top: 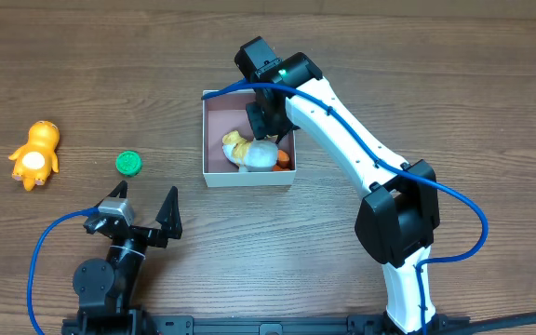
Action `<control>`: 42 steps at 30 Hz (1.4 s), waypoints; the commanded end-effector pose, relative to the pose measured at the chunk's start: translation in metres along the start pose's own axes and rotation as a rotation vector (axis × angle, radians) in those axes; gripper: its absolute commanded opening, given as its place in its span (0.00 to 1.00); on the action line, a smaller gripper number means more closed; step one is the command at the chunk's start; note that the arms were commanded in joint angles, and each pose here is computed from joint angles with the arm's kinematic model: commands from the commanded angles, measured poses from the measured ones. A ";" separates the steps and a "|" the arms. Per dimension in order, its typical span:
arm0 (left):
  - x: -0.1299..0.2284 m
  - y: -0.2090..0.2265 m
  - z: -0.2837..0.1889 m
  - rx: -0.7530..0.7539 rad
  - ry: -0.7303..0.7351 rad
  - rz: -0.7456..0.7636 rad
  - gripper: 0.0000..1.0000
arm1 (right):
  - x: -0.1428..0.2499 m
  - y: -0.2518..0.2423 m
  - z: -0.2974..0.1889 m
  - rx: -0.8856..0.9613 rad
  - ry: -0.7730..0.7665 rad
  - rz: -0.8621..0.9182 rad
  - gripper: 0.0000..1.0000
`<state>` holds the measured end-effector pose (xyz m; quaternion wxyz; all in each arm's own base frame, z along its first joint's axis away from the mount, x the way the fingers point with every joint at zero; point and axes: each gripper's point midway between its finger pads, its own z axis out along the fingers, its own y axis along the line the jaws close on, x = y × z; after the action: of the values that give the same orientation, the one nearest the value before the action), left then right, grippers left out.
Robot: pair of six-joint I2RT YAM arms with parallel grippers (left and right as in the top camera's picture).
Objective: Pack container
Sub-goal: 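Lower the gold disc into the box and open the right gripper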
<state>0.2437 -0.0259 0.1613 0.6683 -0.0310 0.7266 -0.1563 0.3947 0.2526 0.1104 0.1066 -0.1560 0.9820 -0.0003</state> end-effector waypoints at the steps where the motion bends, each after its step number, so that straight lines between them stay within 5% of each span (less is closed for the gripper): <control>1: -0.001 -0.003 -0.001 0.019 -0.003 -0.008 1.00 | -0.003 -0.004 -0.002 0.014 -0.013 0.008 0.48; 42: -0.001 -0.003 -0.001 0.019 -0.003 -0.008 1.00 | -0.003 -0.010 -0.002 0.046 -0.019 0.008 0.58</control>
<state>0.2437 -0.0259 0.1613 0.6683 -0.0310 0.7266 -0.1563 0.3973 0.2473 0.1109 0.1126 -0.1542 0.9815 -0.0161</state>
